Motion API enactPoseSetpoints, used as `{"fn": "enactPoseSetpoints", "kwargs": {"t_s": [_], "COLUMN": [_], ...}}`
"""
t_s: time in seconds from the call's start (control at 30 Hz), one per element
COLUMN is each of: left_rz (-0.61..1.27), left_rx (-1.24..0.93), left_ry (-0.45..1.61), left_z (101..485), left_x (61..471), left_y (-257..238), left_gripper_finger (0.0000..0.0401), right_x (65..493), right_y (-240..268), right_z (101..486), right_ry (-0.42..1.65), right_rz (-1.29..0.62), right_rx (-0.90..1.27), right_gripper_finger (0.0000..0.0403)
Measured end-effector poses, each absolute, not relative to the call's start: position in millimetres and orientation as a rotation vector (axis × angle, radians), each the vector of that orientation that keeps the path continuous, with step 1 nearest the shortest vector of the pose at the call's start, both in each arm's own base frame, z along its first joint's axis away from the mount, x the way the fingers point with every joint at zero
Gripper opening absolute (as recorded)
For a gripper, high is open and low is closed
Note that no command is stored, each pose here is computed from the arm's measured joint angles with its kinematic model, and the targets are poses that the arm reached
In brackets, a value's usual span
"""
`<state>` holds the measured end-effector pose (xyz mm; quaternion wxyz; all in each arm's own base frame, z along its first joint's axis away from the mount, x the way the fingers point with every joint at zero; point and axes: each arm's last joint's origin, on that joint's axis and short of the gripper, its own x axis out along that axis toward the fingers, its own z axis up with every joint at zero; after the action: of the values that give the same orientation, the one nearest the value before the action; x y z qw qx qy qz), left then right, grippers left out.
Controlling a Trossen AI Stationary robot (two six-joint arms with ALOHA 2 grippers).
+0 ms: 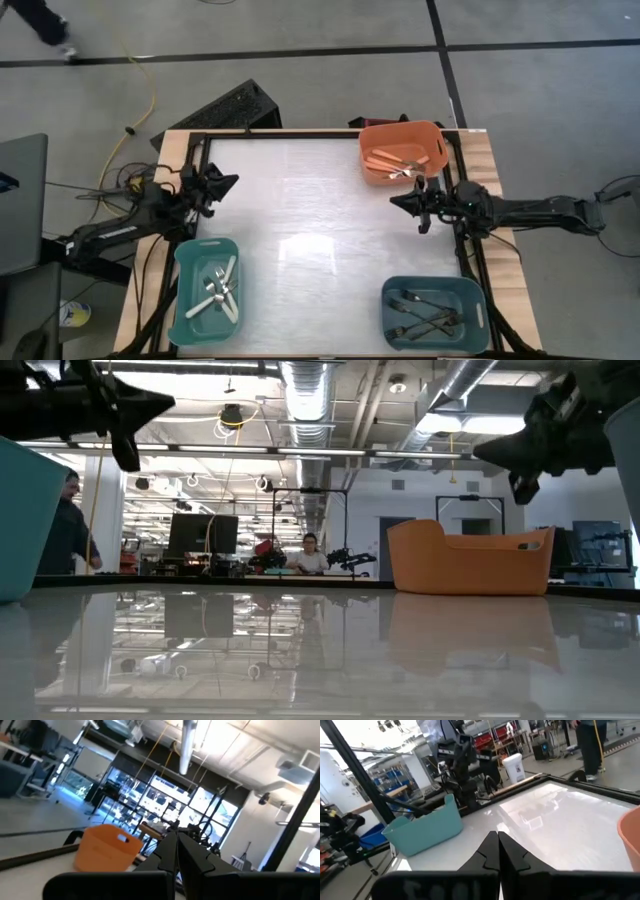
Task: Sort silverware by color (type)
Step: Return to Home Position
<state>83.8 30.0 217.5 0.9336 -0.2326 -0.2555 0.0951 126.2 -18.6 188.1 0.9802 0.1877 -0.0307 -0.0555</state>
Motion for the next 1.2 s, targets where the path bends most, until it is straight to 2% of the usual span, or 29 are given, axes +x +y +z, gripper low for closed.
{"fn": "enactPoseSetpoints", "kwargs": {"t_s": [0.27, 0.63, 0.87, 1.2], "left_rz": [0.241, 0.297, 0.310, 0.345], "left_rx": [-0.501, -0.508, -0.488, -0.434], "left_ry": [-0.453, -0.171, -0.053, -0.009], "left_z": [202, 175, 165, 161], "left_x": [88, 94, 95, 98], "left_y": [32, 34, 33, 35], "left_gripper_finger": [0.0000, 0.0000, 0.0000, 0.0000], "right_x": [117, 103, 102, 102], "right_y": [-18, -19, -18, -18], "right_z": [175, 165, 160, 160], "right_ry": [-0.043, 0.042, 0.115, 0.118], "right_rz": [-0.128, -0.210, -0.195, -0.199], "right_rx": [0.390, 0.333, 0.163, 0.139], "right_gripper_finger": [0.0014, 0.0016, 0.0018, 0.0048]}}
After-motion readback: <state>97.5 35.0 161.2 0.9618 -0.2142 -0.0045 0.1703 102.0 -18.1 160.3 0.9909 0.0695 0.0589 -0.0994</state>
